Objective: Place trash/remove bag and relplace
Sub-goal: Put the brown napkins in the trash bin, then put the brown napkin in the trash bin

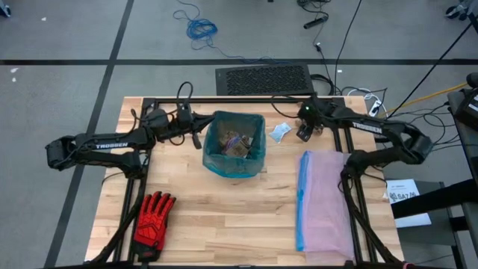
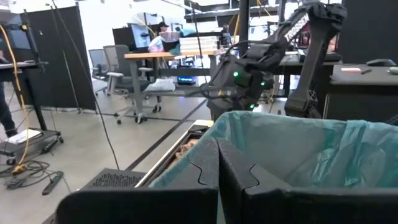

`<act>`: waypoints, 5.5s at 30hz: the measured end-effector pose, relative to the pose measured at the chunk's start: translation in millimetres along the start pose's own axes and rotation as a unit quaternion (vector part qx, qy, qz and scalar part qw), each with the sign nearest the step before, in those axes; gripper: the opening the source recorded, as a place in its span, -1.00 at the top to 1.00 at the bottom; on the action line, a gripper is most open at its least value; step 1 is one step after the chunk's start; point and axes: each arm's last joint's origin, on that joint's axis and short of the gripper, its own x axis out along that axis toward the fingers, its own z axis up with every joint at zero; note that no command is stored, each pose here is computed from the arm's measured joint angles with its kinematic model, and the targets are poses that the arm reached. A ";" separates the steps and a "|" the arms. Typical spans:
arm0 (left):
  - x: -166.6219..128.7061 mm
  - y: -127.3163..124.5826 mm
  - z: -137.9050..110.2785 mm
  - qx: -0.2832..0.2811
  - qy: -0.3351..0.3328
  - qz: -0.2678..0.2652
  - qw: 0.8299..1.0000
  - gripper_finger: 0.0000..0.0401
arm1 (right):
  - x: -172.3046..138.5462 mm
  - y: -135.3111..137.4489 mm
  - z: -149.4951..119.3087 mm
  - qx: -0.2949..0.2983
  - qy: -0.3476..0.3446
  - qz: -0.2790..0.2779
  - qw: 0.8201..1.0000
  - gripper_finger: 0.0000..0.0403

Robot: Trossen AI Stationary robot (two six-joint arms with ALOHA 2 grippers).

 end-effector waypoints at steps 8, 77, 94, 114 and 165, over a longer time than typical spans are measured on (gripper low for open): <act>-3.3 -1.1 -11.5 -0.002 0.018 -0.002 1.000 1.00 | 42.2 -4.8 -2.2 0.002 0.067 0.002 0.998 -0.04; -10.5 -3.3 50.4 0.093 0.291 -0.107 0.946 1.00 | -147.0 69.3 142.3 -0.131 -0.095 0.072 0.984 -0.31; -17.1 -14.5 85.4 0.102 0.299 -0.133 0.939 1.00 | -34.4 -61.6 100.8 0.023 0.007 -0.001 1.000 -0.31; -17.1 -16.2 85.5 0.098 0.299 -0.135 0.939 1.00 | 79.8 -97.6 47.8 0.106 0.107 -0.012 0.989 -0.31; -17.3 -16.2 85.1 0.087 0.303 -0.132 0.940 1.00 | -163.3 92.2 113.7 -0.090 -0.419 0.212 0.878 0.90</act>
